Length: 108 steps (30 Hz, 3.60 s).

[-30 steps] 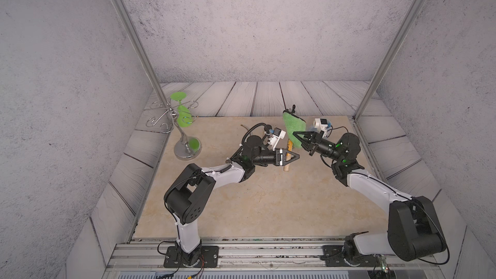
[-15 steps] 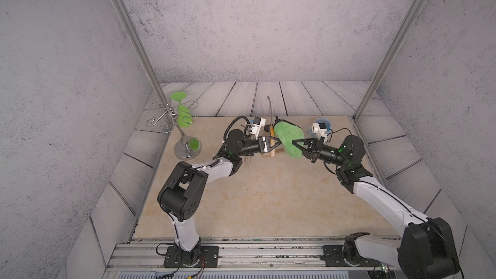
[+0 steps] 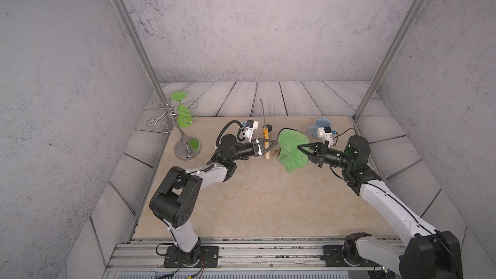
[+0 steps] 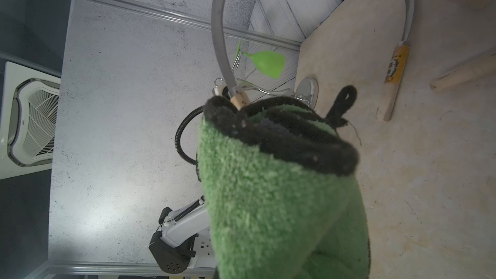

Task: Wipe small sickles with rags
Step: Wipe the small sickle, then place the rag at the center of the board, then place the small sickle at the center of the board.

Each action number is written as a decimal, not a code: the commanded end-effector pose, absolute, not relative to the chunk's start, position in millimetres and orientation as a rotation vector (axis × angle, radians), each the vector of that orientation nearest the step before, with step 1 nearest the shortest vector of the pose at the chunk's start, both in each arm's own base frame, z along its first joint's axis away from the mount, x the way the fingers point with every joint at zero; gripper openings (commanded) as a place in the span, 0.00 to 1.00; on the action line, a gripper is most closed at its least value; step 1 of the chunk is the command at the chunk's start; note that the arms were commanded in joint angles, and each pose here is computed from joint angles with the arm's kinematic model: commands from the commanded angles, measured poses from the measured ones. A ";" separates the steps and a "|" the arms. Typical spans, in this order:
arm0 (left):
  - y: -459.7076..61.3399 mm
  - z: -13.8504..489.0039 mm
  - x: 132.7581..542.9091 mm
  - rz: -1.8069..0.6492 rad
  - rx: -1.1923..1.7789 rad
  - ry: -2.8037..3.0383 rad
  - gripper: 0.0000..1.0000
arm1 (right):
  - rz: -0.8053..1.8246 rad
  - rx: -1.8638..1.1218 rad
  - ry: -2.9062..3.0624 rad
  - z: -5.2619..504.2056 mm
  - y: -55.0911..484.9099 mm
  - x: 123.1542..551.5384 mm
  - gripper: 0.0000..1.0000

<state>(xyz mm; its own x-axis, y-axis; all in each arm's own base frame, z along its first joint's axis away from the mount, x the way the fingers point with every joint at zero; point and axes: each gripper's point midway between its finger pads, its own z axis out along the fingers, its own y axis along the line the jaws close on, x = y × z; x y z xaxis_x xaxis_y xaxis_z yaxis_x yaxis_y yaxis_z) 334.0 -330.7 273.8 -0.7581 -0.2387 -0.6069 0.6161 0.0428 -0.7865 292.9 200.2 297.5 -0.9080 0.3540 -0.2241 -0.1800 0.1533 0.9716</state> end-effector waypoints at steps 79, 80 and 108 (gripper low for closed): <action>-207.5 98.8 333.4 -0.798 0.270 2.463 0.00 | 0.365 0.152 2.728 144.4 62.5 280.8 0.74; -205.2 95.1 337.5 -0.783 0.265 2.473 0.00 | 0.368 0.148 2.721 146.2 62.9 279.7 0.74; -166.2 25.5 415.0 -0.704 0.062 2.695 0.06 | 0.402 0.112 2.683 156.7 65.7 265.5 0.80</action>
